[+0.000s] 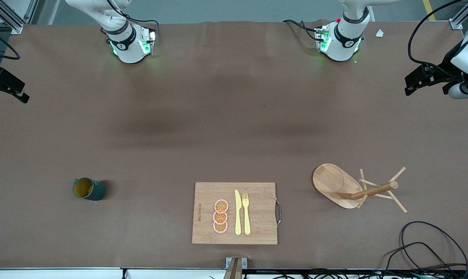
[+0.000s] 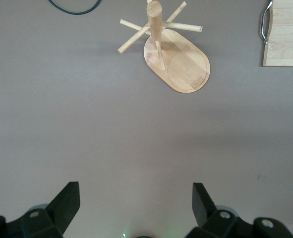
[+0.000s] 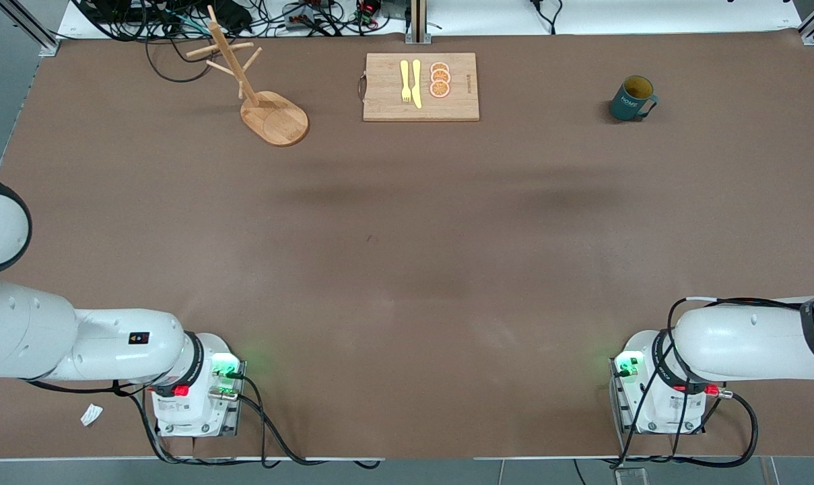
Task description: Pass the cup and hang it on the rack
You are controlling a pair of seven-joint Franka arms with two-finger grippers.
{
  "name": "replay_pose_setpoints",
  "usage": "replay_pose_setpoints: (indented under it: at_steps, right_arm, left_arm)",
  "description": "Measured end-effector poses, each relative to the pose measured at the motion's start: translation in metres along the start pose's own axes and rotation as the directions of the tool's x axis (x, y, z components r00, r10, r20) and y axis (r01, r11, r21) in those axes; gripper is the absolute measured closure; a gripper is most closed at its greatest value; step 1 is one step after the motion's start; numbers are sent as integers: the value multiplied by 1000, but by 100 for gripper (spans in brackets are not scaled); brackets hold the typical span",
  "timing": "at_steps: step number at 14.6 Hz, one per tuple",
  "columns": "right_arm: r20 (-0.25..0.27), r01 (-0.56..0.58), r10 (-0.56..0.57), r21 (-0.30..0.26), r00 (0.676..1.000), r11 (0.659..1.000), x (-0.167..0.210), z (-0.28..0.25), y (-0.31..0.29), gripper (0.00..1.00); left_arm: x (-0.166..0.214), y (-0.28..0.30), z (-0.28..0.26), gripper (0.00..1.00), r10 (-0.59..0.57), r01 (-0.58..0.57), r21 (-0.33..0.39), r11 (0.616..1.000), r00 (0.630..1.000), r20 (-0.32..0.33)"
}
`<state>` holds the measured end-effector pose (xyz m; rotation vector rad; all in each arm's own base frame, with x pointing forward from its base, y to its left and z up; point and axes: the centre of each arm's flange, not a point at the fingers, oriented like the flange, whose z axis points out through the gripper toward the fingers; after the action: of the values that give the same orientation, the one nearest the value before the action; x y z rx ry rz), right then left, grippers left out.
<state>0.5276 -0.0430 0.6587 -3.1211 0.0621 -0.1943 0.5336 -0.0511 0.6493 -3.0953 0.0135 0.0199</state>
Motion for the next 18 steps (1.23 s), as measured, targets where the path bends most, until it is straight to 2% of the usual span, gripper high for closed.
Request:
replay_pose_setpoints:
  at_steps: [9, 12, 16, 18]
  right_arm:
    - [1, 0, 0, 0, 1000, 1000, 1, 2, 0, 0]
    - [4, 0, 0, -2, 1000, 1000, 15, 22, 0, 0]
    - [85, 0, 0, -6, 996, 1000, 43, 90, 0, 0]
    - [109, -1, 2, -9, 994, 1000, 57, 125, 1, 0]
  left_arm:
    - [11, 2, 10, 0, 19, -19, -3, 1000, 1000, 17]
    - [13, 6, 13, 0, 26, -26, -3, 1000, 999, 22]
    - [15, 9, 15, 0, 32, -32, -4, 999, 999, 18]
    - [15, 8, 14, 0, 30, -30, -4, 1000, 999, 16]
